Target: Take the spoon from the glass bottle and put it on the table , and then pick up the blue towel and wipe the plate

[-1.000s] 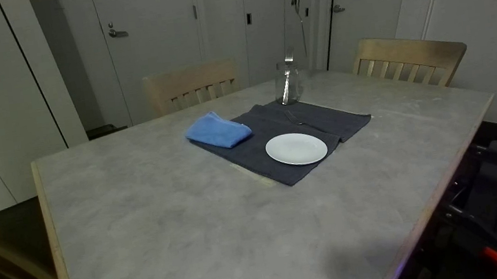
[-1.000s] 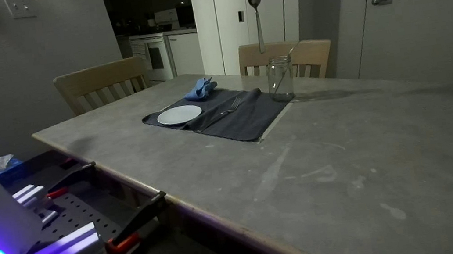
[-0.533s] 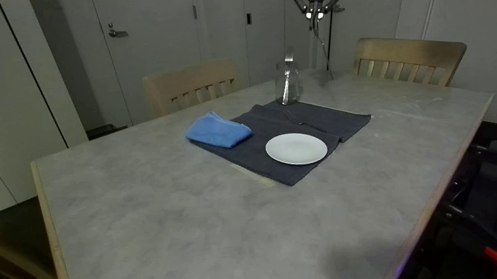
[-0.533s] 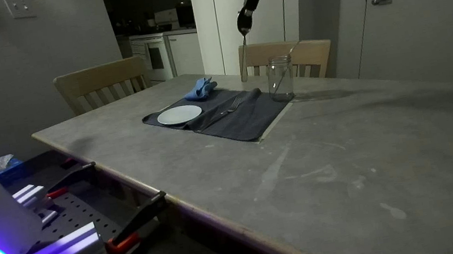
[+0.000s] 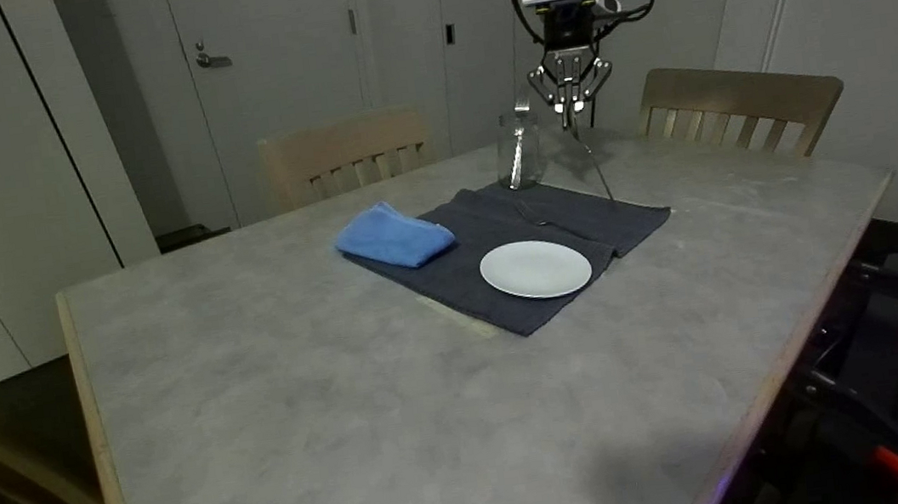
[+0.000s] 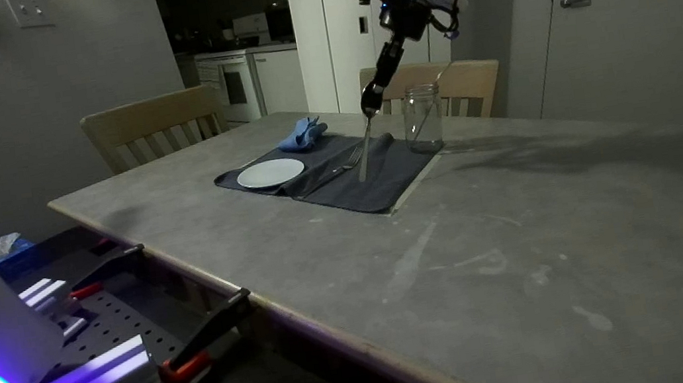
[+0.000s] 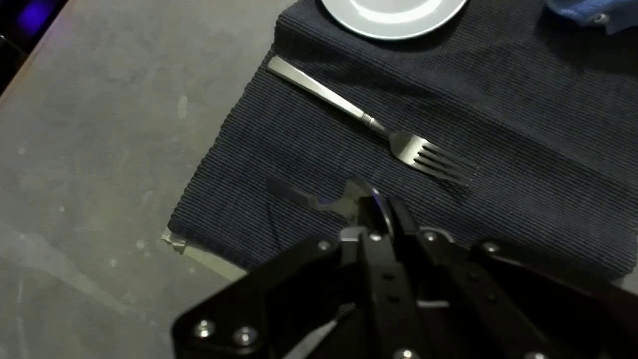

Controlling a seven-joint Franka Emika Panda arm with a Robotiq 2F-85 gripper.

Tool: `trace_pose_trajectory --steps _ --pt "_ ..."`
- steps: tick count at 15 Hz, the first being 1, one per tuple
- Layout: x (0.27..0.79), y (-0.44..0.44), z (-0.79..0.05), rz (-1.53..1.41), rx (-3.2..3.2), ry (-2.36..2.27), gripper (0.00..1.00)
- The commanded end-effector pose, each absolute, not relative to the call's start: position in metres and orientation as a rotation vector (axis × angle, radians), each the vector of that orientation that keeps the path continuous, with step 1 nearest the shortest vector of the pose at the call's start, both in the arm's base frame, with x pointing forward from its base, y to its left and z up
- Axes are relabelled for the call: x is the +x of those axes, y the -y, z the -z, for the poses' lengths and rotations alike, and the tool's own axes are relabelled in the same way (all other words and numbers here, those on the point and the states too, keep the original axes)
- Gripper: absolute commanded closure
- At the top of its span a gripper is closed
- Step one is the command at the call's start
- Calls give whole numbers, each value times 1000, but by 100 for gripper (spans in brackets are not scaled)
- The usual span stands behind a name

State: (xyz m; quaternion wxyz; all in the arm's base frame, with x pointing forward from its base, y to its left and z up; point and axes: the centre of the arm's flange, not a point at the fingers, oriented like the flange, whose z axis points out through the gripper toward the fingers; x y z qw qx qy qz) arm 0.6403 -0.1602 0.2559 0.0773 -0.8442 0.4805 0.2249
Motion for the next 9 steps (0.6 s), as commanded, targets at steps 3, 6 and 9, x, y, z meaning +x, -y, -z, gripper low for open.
trace_pose_trajectory --steps 3,6,9 --pt "669 168 -232 -784 -2537 -1538 98" --pt "669 171 -221 -892 -2563 -1639 98" --pt "670 176 -214 -949 -2558 -1707 98"
